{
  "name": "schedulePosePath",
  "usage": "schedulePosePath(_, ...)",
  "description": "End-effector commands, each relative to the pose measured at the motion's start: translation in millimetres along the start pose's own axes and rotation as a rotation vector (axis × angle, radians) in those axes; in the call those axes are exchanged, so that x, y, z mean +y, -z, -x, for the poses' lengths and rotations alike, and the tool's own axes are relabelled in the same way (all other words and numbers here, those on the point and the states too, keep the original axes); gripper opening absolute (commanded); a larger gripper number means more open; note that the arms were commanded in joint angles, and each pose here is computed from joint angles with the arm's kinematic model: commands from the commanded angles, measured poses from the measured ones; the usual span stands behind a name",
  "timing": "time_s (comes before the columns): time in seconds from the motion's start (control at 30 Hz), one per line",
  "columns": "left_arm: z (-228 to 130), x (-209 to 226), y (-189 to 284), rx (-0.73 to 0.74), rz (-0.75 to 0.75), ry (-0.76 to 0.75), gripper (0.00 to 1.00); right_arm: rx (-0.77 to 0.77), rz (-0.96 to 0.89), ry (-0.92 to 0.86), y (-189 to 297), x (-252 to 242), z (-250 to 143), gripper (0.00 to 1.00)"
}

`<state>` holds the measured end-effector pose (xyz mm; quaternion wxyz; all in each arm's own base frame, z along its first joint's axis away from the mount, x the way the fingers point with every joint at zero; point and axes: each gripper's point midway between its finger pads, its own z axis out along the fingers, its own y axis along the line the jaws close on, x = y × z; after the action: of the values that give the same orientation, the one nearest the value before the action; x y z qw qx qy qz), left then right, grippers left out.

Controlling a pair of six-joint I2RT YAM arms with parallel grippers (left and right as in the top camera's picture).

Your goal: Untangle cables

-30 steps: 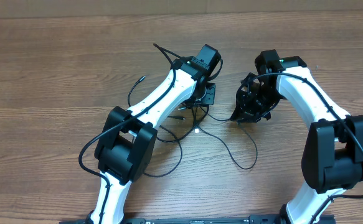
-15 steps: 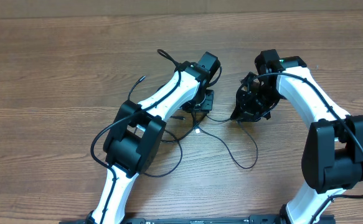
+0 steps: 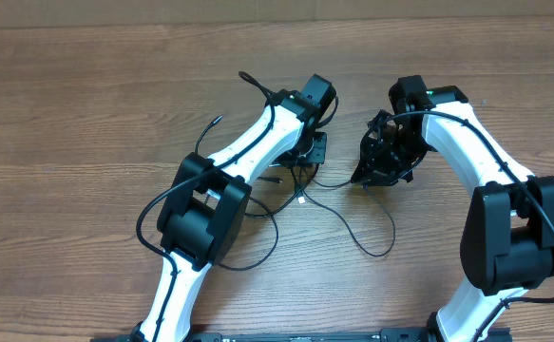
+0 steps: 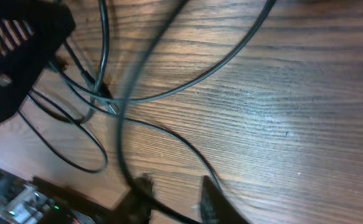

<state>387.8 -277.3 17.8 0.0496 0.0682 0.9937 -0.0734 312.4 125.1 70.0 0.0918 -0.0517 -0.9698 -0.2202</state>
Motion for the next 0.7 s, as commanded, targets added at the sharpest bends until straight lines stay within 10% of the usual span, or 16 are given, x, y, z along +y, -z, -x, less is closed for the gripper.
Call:
schedulePosePath(0.0,12,-4,11,-0.022,-0.011,-0.003,0.04,-0.021,0.001,0.010,5,3,-1,0.44)
schedulePosePath(0.1,18,-4,26,-0.028,-0.004,-0.006,0.04,-0.023,0.002,0.011,5,4,-1,0.97)
schedulePosePath(0.13,19,-4,31,-0.027,-0.001,-0.006,0.04,-0.023,0.002,0.011,5,3,0,1.00)
schedulePosePath(0.67,78,21,211,-0.267,-0.111,0.007,0.04,-0.221,-0.089,0.083,12,-7,47,1.00)
